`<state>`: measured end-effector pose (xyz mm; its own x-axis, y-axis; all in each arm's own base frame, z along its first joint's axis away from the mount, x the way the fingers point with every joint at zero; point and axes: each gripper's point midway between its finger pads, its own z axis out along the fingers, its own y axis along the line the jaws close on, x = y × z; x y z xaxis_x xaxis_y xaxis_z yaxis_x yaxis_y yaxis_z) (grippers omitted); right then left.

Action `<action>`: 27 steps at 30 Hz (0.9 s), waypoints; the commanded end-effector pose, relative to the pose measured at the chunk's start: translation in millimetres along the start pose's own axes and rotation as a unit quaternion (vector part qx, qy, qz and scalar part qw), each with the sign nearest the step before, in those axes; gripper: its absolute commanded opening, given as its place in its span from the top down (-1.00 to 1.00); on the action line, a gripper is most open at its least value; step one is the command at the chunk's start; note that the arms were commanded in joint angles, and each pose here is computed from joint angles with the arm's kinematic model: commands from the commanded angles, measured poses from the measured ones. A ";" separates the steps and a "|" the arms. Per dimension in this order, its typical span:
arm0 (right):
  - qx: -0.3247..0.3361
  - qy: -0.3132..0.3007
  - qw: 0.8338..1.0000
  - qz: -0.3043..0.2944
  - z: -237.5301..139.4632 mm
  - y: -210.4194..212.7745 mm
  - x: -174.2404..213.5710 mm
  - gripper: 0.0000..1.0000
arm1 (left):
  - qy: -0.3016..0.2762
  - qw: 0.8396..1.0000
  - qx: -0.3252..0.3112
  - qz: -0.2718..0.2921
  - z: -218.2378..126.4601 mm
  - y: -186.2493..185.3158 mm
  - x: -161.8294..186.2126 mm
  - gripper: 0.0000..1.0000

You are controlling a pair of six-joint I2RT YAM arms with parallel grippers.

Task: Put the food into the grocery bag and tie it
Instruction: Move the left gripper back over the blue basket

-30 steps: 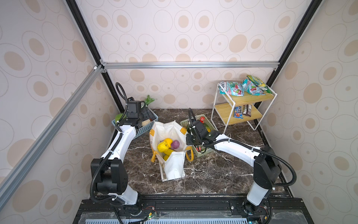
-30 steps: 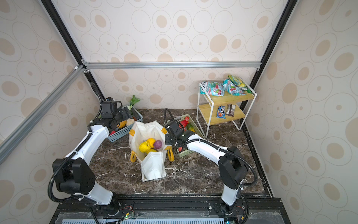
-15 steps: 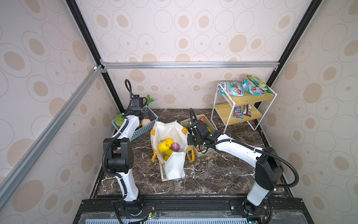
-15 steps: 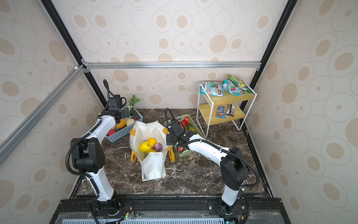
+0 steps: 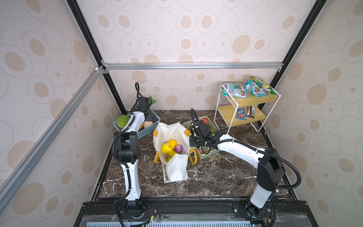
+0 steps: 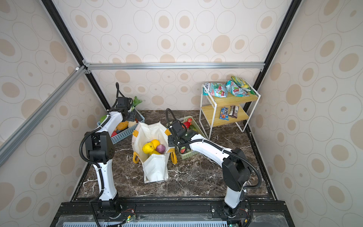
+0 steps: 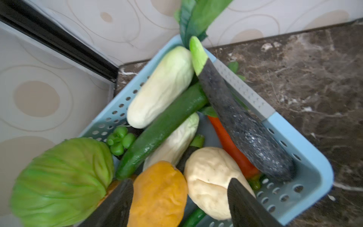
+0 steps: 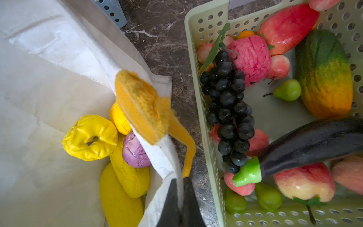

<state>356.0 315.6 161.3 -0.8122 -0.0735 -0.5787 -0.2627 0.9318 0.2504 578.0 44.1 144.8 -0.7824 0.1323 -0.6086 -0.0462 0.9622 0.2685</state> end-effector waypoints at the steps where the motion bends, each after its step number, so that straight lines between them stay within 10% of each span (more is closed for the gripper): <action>1: 0.003 0.019 1.000 0.001 5.1 -0.3 5.1 0.95 | 0.012 0.997 0.064 -0.047 -4.0 -19.2 0.5 -0.51; 14: 0.010 0.011 1.000 0.008 -0.4 -6.1 6.7 0.95 | 0.043 0.963 0.093 -0.248 20.4 -37.1 0.3 -0.47; 27: 0.009 0.005 1.000 0.003 -1.9 -6.5 5.3 0.95 | 0.065 0.961 0.036 -0.265 33.5 -24.6 20.8 -0.54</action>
<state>355.7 314.6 157.1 -0.8170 -0.0760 -0.5716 -0.2576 0.9349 0.2439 587.5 19.5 104.7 -0.7360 -0.3876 -0.5550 -0.3697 0.9169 -0.1502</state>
